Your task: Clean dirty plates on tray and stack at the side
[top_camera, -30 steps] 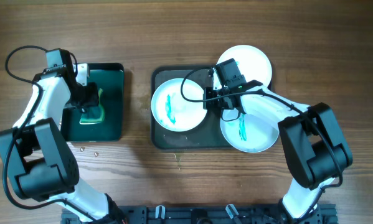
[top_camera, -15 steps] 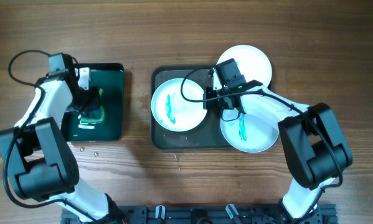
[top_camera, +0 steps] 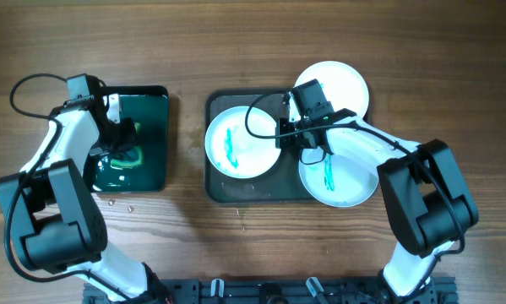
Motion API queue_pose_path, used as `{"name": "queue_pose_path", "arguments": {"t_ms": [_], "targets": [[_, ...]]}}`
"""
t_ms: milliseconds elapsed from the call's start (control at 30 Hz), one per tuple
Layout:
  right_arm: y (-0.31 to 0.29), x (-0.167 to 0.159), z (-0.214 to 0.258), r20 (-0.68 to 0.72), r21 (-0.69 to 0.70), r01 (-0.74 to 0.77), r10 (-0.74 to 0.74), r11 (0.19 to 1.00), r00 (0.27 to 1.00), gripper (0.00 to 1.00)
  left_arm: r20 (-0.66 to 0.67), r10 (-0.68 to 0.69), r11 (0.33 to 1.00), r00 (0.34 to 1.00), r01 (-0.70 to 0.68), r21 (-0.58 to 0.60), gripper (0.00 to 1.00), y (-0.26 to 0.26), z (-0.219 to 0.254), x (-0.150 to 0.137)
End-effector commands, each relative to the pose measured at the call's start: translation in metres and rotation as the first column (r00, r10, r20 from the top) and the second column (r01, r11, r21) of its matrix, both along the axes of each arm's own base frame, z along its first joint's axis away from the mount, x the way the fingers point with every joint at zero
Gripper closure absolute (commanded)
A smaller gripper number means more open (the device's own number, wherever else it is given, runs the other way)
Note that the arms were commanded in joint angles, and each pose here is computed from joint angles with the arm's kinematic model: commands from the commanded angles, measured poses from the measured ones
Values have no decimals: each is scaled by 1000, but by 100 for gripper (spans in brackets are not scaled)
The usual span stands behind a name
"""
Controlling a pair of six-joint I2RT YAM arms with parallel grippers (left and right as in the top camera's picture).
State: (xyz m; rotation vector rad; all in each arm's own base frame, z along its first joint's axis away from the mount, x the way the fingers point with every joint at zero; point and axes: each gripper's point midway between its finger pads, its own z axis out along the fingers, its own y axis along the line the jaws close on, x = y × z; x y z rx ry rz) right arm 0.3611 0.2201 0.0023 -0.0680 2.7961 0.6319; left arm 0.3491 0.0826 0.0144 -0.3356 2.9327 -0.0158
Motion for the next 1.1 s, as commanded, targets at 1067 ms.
{"name": "queue_pose_path", "arguments": {"t_ms": [1067], "targets": [[-7, -8, -16, -61, -48, 17, -20, 999, 998, 96, 8, 80, 977, 997, -77, -200, 96, -41, 0, 5]]}}
